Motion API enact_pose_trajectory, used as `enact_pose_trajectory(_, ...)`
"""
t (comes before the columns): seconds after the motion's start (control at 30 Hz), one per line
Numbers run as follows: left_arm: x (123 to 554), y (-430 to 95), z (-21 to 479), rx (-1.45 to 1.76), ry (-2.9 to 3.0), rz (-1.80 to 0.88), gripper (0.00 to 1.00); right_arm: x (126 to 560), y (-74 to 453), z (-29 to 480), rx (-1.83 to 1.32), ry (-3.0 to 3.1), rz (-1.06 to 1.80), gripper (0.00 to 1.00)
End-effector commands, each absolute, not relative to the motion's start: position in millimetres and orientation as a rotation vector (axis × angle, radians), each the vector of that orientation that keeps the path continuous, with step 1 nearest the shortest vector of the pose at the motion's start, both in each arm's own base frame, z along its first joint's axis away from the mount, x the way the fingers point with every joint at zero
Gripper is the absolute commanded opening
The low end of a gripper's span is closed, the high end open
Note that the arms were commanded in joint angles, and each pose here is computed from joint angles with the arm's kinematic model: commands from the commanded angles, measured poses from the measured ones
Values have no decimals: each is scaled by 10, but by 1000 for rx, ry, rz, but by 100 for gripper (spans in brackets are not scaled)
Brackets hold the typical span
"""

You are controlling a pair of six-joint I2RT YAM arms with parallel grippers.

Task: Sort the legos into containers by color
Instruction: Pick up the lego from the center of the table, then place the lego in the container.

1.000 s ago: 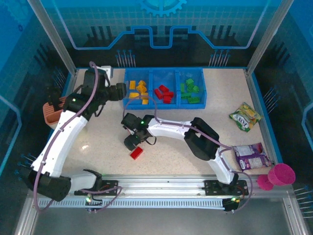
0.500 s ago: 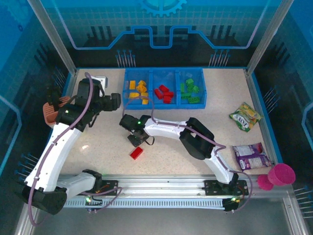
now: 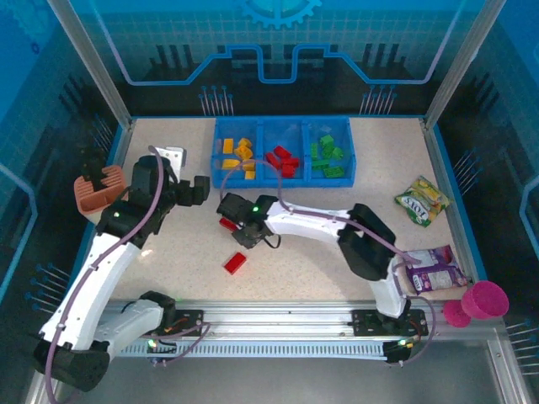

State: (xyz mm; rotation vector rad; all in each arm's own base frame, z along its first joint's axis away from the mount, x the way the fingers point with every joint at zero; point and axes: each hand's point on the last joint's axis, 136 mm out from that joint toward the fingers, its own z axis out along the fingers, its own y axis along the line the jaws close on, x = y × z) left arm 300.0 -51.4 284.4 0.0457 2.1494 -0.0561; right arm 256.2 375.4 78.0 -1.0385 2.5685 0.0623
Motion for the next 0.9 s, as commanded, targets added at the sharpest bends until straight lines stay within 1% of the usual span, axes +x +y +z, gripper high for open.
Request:
enact_pose_trajectory(0.0, 2985, -534, 2996, 75, 2058, -81, 98, 2648, 3502, 1113, -998, 2512, 24, 27)
enact_pose_trajectory(0.07, 2976, -545, 2989, 81, 2055, -88, 98, 2741, 3375, 1204, -969, 2497, 5, 27)
enact_pose_trajectory(0.17, 2988, -552, 2977, 83, 2058, -90, 99, 2994, 3225, 1357, -903, 2466, 13, 27)
enact_pose_trajectory(0.3, 3010, -537, 2978, 79, 2054, -76, 99, 3501, 3111, 1559, -796, 2392, 38, 27)
enact_pose_trajectory(0.4, 3026, -508, 2988, 73, 2053, -54, 99, 3875, 3133, 1648, -738, 2345, 82, 28)
enact_pose_trajectory(0.57, 3030, -481, 3012, 69, 2051, -35, 99, 4441, 3107, 1527, -708, 2332, 13, 28)
enact_pose_trajectory(0.7, 3030, -484, 3010, 65, 2051, -39, 99, 4866, 3033, 1376, -706, 2315, -102, 28)
enact_pose_trajectory(0.8, 3036, -497, 3000, 65, 2050, -48, 99, 5147, 2987, 1265, -686, 2306, -159, 28)
enact_pose_trajectory(0.87, 3038, -499, 3002, 66, 2050, -49, 99, 5291, 2947, 1287, -664, 2298, -168, 28)
